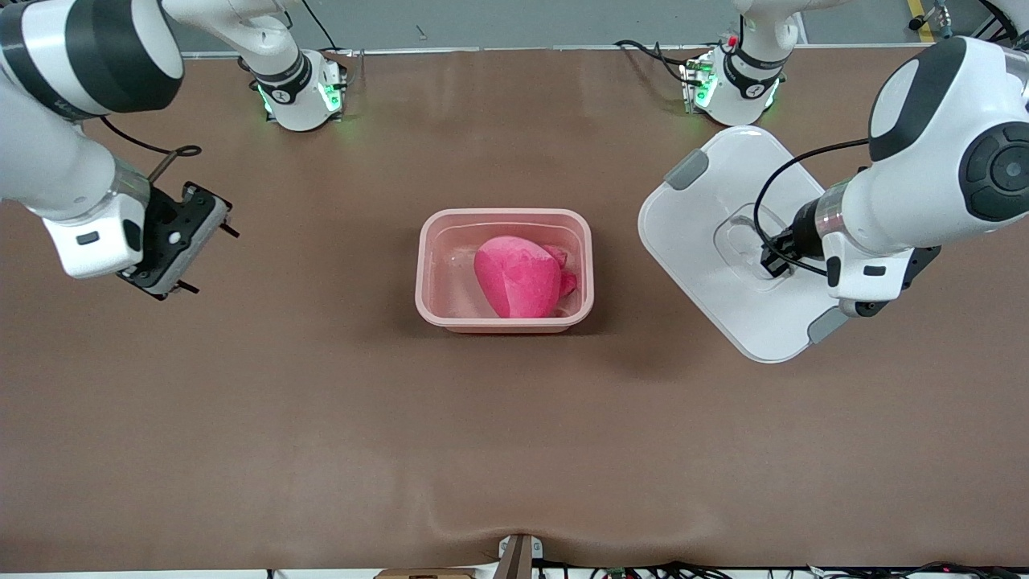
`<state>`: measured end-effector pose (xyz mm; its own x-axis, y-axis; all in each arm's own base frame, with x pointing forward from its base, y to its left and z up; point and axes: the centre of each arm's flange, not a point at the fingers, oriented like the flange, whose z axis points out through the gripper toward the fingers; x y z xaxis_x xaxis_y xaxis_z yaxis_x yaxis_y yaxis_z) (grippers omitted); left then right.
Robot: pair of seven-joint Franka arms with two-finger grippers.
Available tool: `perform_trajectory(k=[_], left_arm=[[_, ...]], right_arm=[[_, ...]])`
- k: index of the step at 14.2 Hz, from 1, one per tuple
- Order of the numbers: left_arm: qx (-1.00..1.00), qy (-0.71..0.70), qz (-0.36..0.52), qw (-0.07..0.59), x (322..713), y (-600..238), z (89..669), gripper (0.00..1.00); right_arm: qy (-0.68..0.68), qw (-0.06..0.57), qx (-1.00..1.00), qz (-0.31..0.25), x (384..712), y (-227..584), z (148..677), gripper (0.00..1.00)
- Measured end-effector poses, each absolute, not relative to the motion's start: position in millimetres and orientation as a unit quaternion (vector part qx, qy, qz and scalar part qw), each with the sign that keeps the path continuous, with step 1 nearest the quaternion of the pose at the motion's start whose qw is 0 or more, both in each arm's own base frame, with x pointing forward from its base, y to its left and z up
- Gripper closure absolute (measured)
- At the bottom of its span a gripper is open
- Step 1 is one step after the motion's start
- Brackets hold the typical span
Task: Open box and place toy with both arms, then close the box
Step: 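Open the right gripper and withdraw it from the box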
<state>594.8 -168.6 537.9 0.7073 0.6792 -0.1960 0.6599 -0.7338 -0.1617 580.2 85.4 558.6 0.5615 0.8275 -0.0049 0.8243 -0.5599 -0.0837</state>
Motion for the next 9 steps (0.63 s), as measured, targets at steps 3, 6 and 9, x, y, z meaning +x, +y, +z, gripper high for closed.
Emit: perform_trajectory(k=[3,6,9], left_arm=[[-0.915,-0.386,0.111,0.034,594.0,-182.4,540.0,0.93],[-0.9,-0.426,0.09,0.019,591.6,-214.5,543.3,0.93],[-0.884,-0.458,0.085,0.019,584.2,-239.3,543.6,0.93]], right_arm=[[-0.365,0.039,-0.929,0.044,577.8,64.3,560.9,0.0],[-0.326,0.037,-0.944,0.045,578.7,54.5,561.8,0.0],[-0.286,0.039,-0.956,0.045,580.8,17.5,560.4,0.0]])
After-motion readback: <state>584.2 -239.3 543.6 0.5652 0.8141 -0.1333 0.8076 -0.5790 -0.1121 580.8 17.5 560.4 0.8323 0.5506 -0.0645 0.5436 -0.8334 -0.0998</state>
